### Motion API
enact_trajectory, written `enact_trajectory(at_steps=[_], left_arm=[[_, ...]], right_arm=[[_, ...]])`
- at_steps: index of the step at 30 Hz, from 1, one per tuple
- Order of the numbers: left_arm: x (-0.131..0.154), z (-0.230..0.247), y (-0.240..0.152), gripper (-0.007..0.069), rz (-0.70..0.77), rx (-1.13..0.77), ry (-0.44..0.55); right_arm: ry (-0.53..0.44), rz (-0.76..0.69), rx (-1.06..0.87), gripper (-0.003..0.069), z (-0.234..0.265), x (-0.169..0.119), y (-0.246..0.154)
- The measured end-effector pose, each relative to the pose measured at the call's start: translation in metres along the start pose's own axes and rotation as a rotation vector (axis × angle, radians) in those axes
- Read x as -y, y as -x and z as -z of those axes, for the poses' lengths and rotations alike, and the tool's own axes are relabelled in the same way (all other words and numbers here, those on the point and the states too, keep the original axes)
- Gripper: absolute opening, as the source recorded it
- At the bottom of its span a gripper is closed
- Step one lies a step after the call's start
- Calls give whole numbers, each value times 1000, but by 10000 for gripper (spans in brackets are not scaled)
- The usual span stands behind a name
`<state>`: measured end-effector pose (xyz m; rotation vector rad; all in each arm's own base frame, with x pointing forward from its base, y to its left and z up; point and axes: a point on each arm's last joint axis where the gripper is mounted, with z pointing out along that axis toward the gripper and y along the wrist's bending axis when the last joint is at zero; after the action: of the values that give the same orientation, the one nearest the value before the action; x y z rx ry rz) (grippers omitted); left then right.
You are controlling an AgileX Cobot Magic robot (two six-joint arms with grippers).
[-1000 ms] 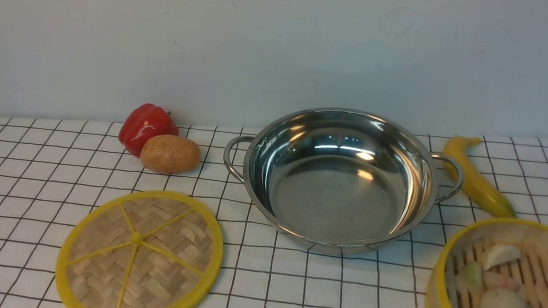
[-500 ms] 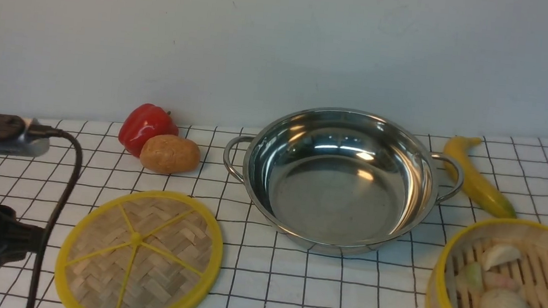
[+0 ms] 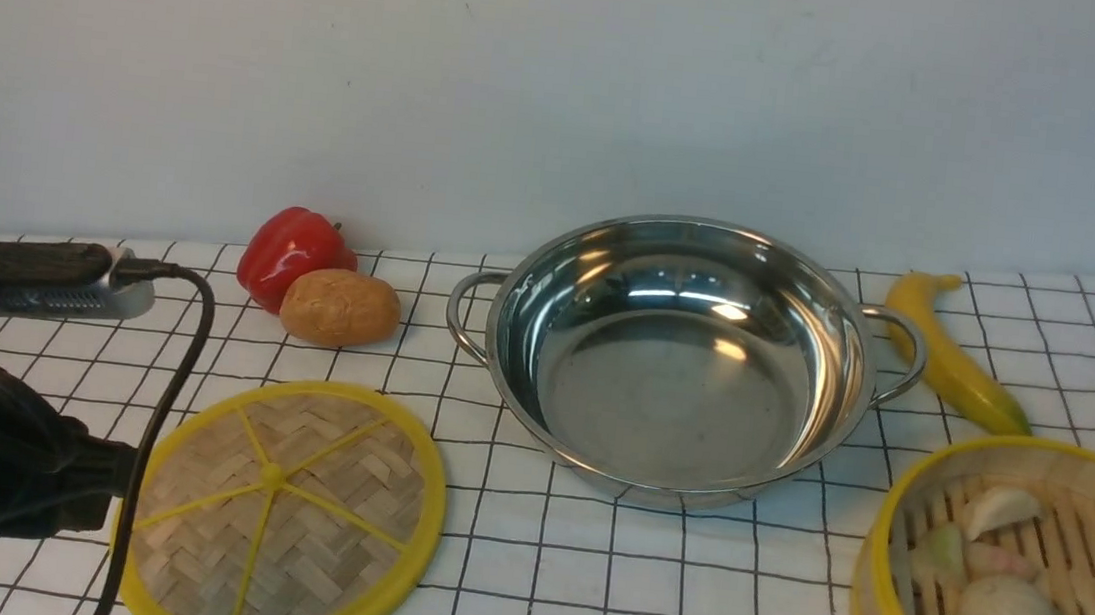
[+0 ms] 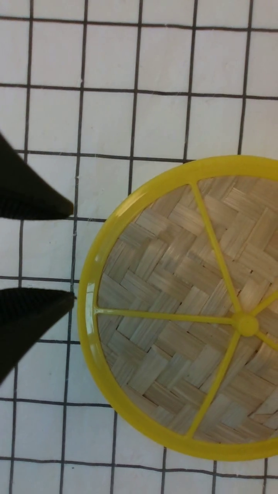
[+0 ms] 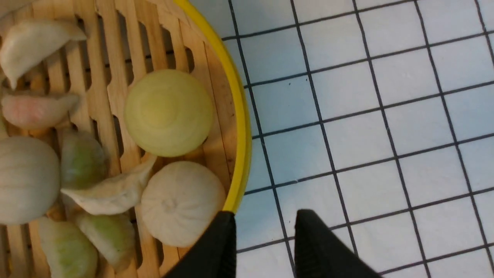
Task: Place the steamer in the pot on the white tablecloth, and put the lid on the steamer.
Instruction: 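Reach for and grasp the rim of the bamboo steamer holding the buns with the right gripper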
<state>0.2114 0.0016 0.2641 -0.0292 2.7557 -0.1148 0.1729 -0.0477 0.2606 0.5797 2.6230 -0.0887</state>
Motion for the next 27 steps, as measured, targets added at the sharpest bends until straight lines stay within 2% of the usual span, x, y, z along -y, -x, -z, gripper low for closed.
enact_trajectory(at_steps=[9,27], left_arm=[[0,0,1,243,-3,14,1],[0,0,2,243,-4,17,-1]], right_arm=[[59,-36,-155,240,-51,-1,18],[63,-15,-230,240,-87,-4,32]])
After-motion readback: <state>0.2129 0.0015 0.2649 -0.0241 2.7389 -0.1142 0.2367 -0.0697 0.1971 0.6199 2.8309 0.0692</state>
